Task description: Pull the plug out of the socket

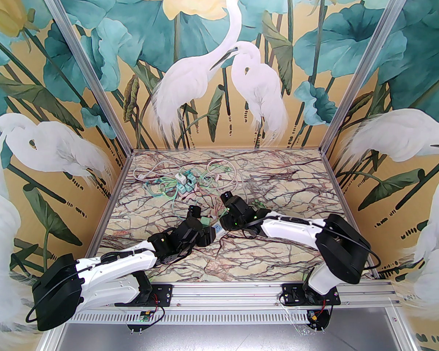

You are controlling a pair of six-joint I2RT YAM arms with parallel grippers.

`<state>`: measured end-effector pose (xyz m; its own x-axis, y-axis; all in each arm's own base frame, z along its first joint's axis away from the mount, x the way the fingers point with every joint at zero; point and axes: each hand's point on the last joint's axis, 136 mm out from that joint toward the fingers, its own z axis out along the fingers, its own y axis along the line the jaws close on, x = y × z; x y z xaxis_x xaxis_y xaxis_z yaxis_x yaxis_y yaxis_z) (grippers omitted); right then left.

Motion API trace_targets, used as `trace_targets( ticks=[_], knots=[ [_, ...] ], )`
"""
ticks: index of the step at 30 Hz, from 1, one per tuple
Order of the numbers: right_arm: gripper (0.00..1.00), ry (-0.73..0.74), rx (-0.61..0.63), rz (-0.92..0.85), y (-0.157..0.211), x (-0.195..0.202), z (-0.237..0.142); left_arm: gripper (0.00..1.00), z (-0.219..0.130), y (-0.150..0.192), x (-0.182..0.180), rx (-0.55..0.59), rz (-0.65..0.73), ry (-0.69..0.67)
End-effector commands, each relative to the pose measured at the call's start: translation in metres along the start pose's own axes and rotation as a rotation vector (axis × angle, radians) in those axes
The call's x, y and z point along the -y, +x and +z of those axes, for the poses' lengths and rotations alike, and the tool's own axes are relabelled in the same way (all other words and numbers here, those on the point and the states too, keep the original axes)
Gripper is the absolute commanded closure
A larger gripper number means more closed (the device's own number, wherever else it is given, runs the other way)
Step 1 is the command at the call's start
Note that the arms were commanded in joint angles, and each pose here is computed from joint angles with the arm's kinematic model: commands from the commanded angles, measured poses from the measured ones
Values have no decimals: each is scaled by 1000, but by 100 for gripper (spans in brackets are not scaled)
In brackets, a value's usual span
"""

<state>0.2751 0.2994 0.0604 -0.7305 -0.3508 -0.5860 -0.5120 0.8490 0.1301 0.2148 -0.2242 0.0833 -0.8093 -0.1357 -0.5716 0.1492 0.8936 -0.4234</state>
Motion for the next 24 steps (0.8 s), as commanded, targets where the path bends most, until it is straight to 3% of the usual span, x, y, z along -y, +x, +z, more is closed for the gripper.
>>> trace_targets(
  ticks=[1, 11, 17, 24],
  knots=[
    [54, 28, -3, -9, -3, 1, 5, 35, -1, -6, 6, 10, -2, 19],
    [63, 69, 50, -21, -14, 8, 4, 38, 4, -3, 7, -6, -3, 23],
    [81, 57, 71, -33, -16, 6, -3, 44, 12, -1, 10, -14, -25, 27],
    [80, 34, 85, -38, -9, 5, -18, 48, 30, -6, 20, -34, -104, 66]
  ],
)
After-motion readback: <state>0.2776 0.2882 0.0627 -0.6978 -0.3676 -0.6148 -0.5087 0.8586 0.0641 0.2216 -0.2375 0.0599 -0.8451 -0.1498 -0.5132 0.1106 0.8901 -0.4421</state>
